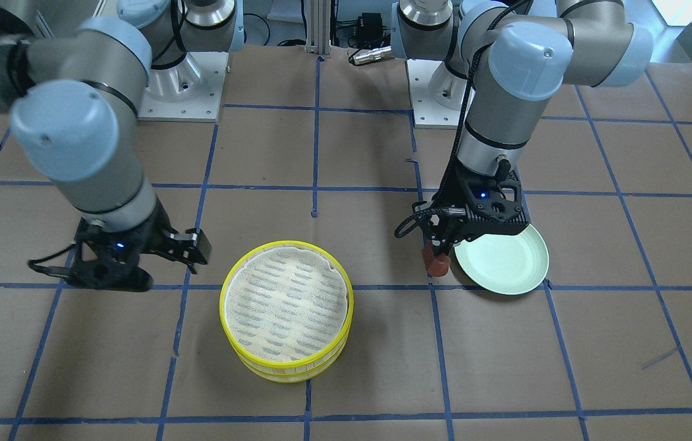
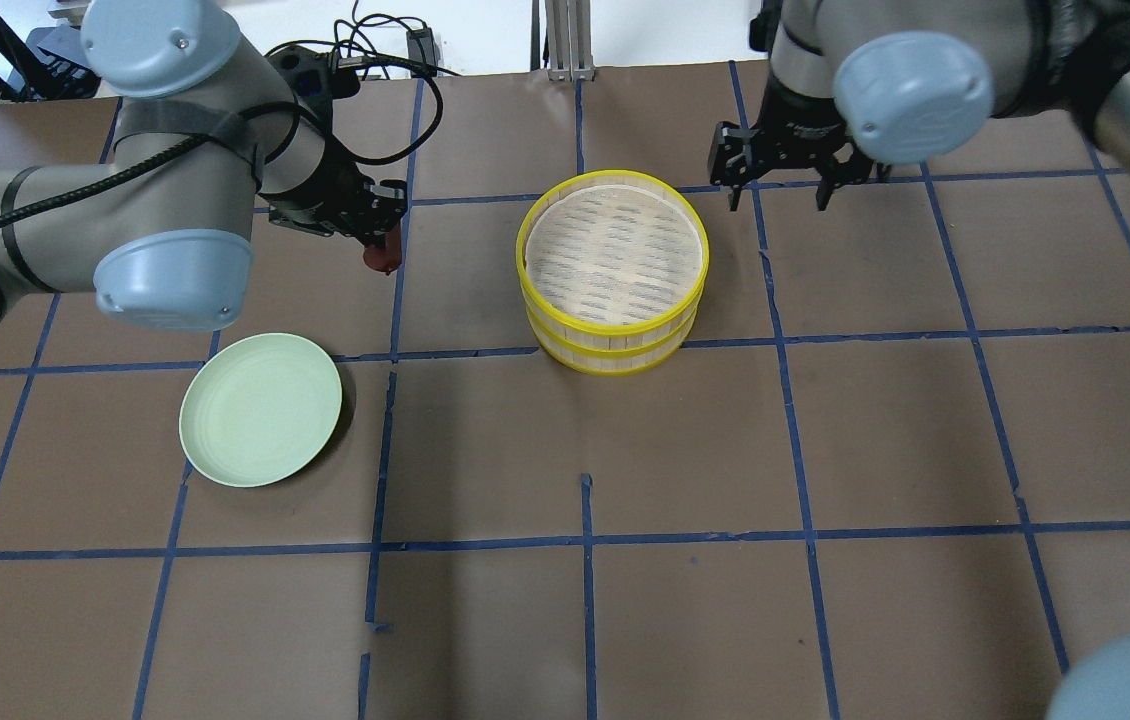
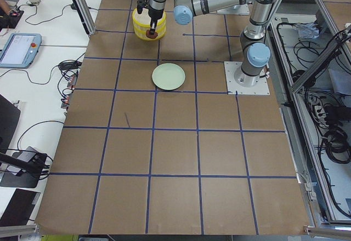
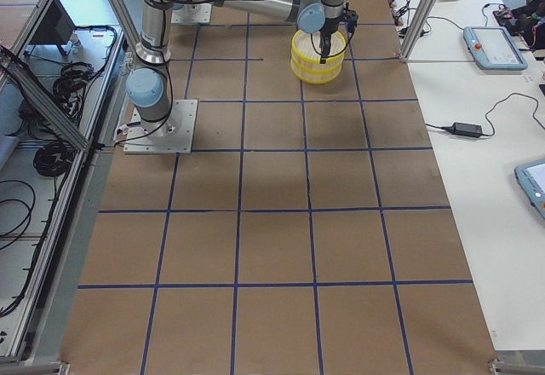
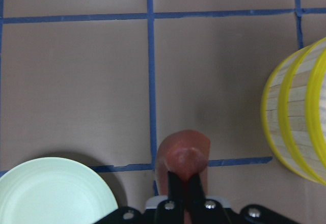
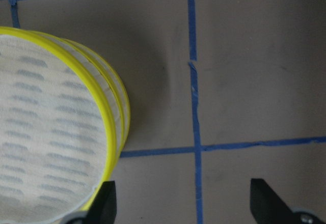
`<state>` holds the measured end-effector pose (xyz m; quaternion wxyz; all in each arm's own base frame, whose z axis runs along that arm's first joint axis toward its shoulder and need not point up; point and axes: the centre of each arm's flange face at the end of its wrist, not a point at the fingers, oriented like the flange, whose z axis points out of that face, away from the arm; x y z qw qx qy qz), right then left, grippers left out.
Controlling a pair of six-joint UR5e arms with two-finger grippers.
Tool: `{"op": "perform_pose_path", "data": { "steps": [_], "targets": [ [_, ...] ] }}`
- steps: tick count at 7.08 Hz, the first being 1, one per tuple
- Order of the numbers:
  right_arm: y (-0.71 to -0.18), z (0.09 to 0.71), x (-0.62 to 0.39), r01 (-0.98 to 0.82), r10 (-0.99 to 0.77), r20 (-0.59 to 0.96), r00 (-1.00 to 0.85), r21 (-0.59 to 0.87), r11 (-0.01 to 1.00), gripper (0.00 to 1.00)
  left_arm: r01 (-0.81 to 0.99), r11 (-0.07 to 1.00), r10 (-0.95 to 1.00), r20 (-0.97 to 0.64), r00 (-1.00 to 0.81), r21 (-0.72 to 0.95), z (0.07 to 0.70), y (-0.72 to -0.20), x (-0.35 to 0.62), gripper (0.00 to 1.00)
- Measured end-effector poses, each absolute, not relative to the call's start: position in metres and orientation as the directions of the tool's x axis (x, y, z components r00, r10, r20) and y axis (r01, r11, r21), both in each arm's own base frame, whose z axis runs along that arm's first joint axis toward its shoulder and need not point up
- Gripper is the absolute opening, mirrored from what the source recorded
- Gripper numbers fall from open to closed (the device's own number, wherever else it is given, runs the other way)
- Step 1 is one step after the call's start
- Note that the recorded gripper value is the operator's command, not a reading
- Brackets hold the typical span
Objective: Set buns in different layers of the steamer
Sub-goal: 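Place the brown bun on top of the steamer lid with the left gripper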
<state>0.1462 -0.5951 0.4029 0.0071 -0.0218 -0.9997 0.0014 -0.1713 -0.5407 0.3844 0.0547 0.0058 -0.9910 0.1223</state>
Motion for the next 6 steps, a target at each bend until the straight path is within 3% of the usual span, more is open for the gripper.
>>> {"op": "perform_pose_path", "data": {
  "steps": [2, 4, 5, 6],
  "targets": [
    [-0.545, 0.478, 0.106, 0.006, 0.006, 0.012, -1.0, 0.005, 1.0, 0.93, -0.044, 0.962, 0.022, 0.236, -0.971, -0.271, 0.384, -0.549, -0.19, 0.02],
    [-0.507, 0.507, 0.111, -0.015, -0.015, 0.01, -1.0, 0.02, 1.0, 0.97, -0.118, 0.948, 0.006, 0.39, -0.921, -0.294, 0.353, -0.571, -0.231, 0.03],
    [-0.502, 0.503, 0.12, -0.039, -0.04, 0.01, -0.999, 0.029, 0.999, 0.97, -0.166, 0.937, -0.017, 0.436, -0.9, -0.307, 0.335, -0.582, -0.265, 0.38],
    [-0.502, 0.5, 0.128, -0.065, -0.065, 0.01, -0.998, 0.02, 0.998, 0.97, -0.194, 0.929, -0.035, 0.448, -0.894, -0.315, 0.323, -0.591, -0.29, 0.64]
  ]
}}
